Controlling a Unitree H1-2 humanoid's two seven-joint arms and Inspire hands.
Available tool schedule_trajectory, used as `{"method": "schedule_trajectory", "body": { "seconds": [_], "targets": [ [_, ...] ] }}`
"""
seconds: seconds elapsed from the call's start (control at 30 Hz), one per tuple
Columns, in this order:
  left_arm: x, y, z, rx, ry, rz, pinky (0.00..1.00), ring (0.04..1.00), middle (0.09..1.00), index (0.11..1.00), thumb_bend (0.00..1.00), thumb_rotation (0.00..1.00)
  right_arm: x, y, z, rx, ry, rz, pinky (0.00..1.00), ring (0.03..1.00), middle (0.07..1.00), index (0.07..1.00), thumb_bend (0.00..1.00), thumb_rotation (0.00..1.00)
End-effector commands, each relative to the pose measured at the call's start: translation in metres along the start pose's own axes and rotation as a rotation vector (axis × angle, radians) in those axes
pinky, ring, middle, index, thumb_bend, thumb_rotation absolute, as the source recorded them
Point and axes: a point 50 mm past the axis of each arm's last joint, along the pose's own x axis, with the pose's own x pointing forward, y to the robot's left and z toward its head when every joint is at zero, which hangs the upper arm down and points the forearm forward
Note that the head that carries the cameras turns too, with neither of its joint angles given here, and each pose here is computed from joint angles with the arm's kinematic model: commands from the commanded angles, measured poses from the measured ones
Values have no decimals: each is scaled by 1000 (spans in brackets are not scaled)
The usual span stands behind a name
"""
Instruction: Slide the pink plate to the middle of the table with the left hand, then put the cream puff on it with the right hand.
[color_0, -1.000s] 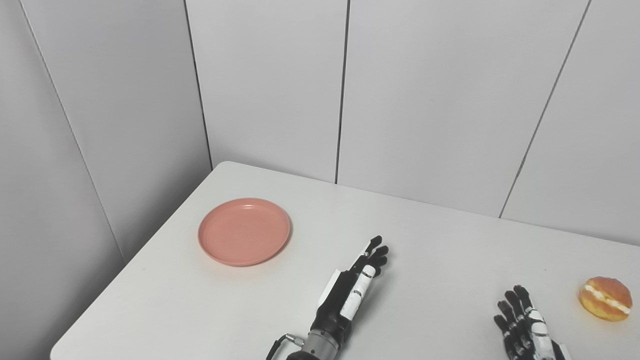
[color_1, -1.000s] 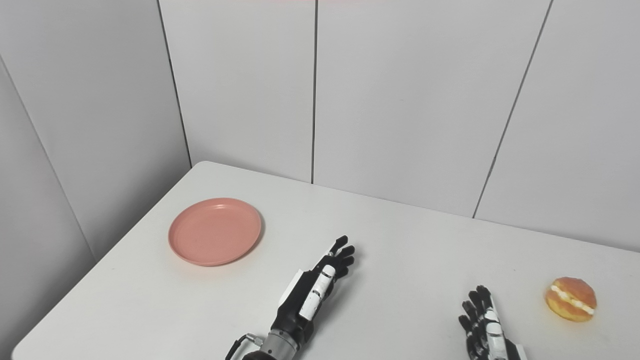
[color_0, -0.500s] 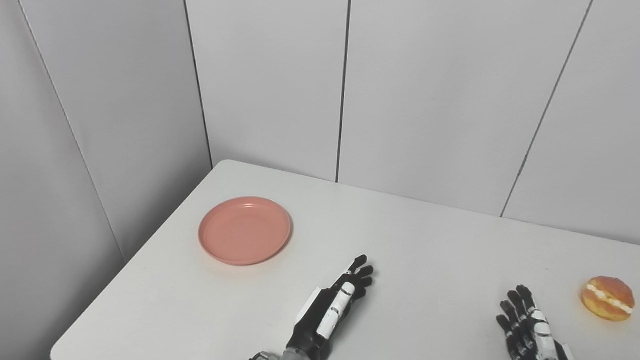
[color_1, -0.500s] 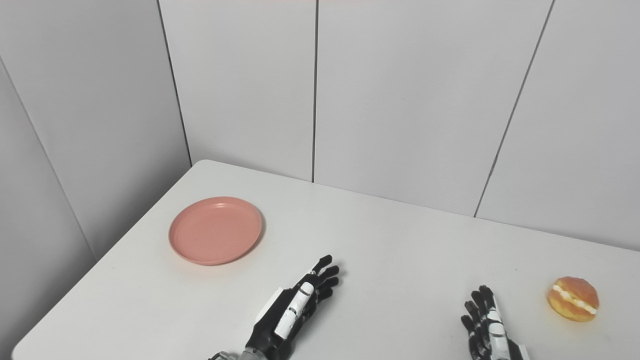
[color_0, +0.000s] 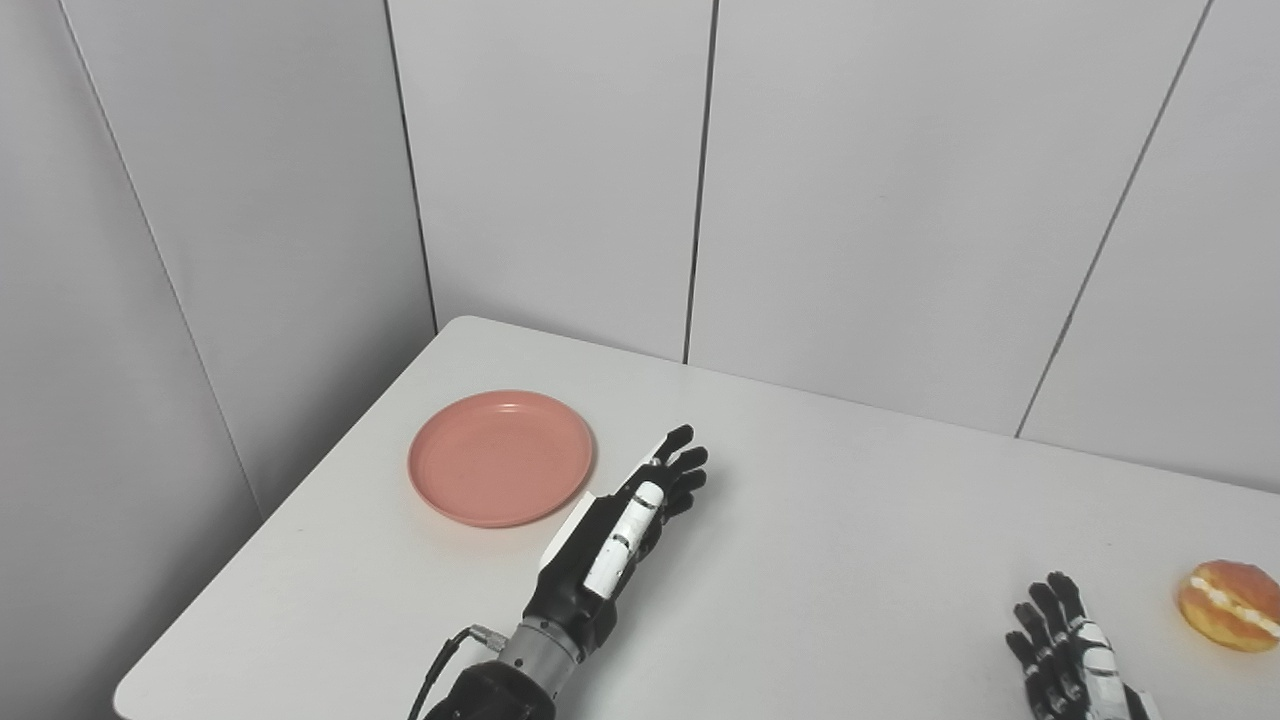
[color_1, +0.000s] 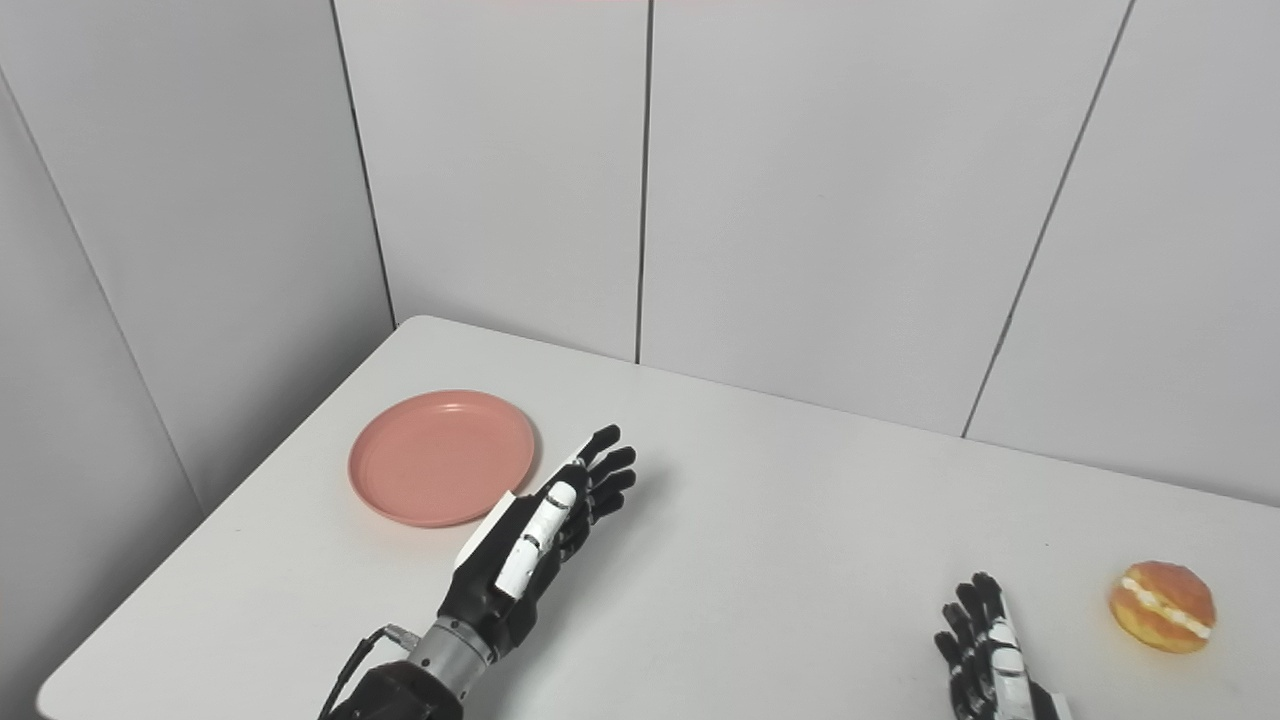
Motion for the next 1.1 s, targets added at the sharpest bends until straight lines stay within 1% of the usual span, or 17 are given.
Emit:
{"method": "schedule_trajectory", "body": {
  "seconds": [0.0, 0.07, 0.13, 0.17, 0.27, 0.37, 0.5, 0.53, 0.63, 0.67, 0.83, 0.93, 1.07],
  "targets": [
    [10, 6, 30, 26, -95, 2, 946, 925, 943, 939, 475, 1000, -12, -6, -20, 29, 79, -18, 1000, 1000, 1000, 1000, 160, 1000],
    [13, 11, 41, 28, -115, 11, 967, 936, 953, 949, 454, 1000, -12, -6, -20, 31, 79, -20, 1000, 1000, 1000, 1000, 162, 1000],
    [16, 18, 47, 36, -134, 25, 958, 933, 950, 945, 467, 1000, -12, -6, -20, 32, 81, -21, 1000, 1000, 1000, 1000, 164, 1000],
    [17, 22, 50, 39, -142, 30, 947, 931, 947, 940, 492, 1000, -12, -6, -20, 33, 81, -21, 1000, 1000, 1000, 1000, 162, 1000],
    [20, 34, 52, 39, -154, 42, 939, 926, 940, 933, 511, 1000, -12, -6, -19, 36, 81, -21, 1000, 1000, 1000, 1000, 158, 1000],
    [22, 45, 55, 35, -168, 63, 932, 926, 939, 933, 467, 1000, -11, -6, -19, 38, 82, -20, 1000, 1000, 1000, 1000, 150, 1000],
    [24, 61, 56, 40, -191, 106, 911, 918, 935, 926, 464, 1000, -11, -6, -20, 38, 77, -20, 1000, 1000, 1000, 1000, 150, 1000],
    [25, 65, 57, 44, -201, 119, 908, 919, 934, 923, 447, 1000, -11, -6, -20, 38, 77, -21, 1000, 1000, 1000, 1000, 150, 1000],
    [29, 75, 62, 50, -221, 153, 905, 918, 932, 920, 436, 1000, -11, -6, -20, 37, 77, -24, 1000, 1000, 1000, 1000, 150, 1000],
    [31, 77, 64, 49, -225, 162, 933, 926, 936, 922, 428, 1000, -11, -6, -20, 38, 77, -26, 1000, 1000, 1000, 1000, 149, 1000],
    [34, 96, 74, 47, -241, 218, 973, 954, 960, 958, 428, 1000, -12, -7, -20, 43, 75, -24, 1000, 1000, 1000, 1000, 153, 1000],
    [36, 109, 77, 46, -250, 252, 966, 950, 963, 966, 426, 1000, -12, -7, -19, 45, 78, -27, 1000, 1000, 1000, 1000, 153, 1000],
    [39, 129, 80, 63, -244, 304, 961, 952, 959, 955, 430, 1000, -12, -8, -18, 43, 75, -19, 1000, 1000, 1000, 1000, 150, 1000]
  ]
}}
